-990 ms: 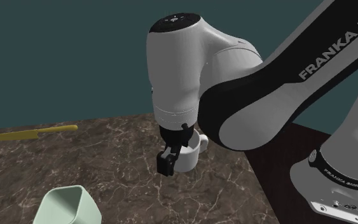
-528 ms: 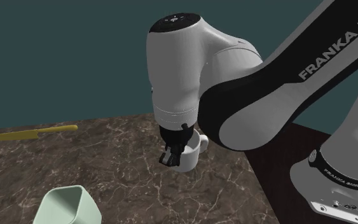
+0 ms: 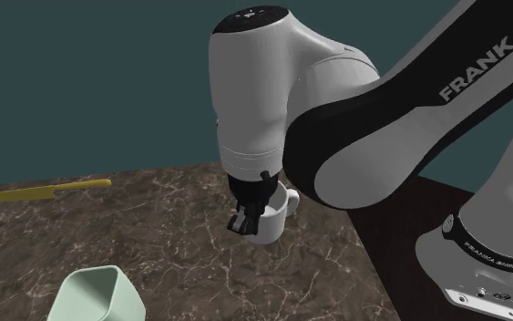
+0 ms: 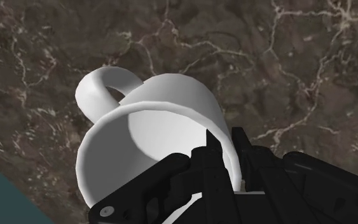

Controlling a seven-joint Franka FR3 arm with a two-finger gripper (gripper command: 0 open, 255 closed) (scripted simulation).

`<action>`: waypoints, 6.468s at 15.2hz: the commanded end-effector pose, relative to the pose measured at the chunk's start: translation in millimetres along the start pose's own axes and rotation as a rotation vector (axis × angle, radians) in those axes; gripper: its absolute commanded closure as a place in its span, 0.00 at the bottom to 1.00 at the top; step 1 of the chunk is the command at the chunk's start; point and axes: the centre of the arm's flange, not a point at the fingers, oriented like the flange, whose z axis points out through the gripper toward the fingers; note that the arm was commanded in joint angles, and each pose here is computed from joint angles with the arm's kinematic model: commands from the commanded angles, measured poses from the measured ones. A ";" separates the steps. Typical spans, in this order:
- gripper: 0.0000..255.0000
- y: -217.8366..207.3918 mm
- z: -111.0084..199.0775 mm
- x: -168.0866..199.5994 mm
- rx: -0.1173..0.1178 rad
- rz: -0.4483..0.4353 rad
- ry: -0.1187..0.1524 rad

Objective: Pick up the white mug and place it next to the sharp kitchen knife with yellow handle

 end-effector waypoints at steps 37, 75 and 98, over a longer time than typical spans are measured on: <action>1.00 -53.1 -163.1 74.9 0.000 0.000 0.000; 1.00 -185.5 -60.1 265.7 0.000 0.000 0.000; 0.00 -185.6 -3.0 266.0 0.000 0.000 0.000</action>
